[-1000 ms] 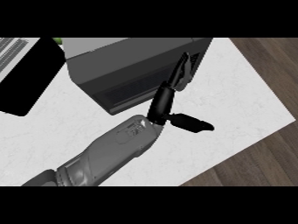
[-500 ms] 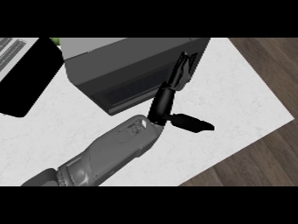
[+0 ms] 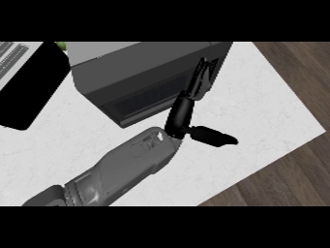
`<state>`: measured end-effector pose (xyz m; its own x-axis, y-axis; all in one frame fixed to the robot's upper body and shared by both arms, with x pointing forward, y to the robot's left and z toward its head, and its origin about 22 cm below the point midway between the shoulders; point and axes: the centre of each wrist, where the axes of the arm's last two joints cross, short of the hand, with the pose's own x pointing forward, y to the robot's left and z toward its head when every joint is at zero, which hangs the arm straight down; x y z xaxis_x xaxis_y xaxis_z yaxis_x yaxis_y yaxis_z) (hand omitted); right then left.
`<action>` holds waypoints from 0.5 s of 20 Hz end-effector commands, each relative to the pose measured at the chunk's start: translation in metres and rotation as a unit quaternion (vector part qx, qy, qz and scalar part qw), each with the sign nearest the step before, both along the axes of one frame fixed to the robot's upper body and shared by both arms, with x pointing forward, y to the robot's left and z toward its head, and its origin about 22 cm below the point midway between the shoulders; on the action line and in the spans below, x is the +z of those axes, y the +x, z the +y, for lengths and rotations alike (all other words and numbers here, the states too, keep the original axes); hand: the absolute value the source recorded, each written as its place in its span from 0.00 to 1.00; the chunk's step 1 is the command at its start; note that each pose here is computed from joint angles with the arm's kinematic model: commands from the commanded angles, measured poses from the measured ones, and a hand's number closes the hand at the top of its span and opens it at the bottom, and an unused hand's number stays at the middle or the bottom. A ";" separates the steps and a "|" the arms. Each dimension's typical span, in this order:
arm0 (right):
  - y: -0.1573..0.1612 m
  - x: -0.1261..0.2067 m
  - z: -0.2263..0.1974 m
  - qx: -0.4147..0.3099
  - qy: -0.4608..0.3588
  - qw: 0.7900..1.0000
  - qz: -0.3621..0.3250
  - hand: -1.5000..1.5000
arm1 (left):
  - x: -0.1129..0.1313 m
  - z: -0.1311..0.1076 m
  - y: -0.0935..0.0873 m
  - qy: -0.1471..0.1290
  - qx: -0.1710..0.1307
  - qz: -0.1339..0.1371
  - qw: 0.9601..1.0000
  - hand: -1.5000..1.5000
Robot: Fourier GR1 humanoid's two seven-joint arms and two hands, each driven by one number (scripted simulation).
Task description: Pick up the milk, place it into the microwave and close the microwave
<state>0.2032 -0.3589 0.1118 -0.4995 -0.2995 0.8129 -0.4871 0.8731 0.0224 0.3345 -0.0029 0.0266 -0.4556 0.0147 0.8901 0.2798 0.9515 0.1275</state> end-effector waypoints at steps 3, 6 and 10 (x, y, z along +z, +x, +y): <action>0.002 0.005 -0.001 0.005 0.002 1.000 -0.002 0.00 | 0.003 0.006 0.013 -0.016 0.038 0.064 0.997 0.00; 0.002 0.005 -0.002 0.007 0.002 1.000 0.003 0.00 | 0.002 0.004 0.013 0.021 0.002 0.047 0.999 1.00; 0.002 0.009 -0.004 0.005 0.001 1.000 -0.002 0.00 | -0.011 0.033 0.033 0.124 0.083 -0.001 0.989 0.00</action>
<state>0.2043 -0.3614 0.1177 -0.4952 -0.3061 0.8131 -0.4950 0.8685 0.0255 0.3413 0.0100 0.0199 -0.5015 -0.0724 0.8621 0.2560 0.9394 0.2278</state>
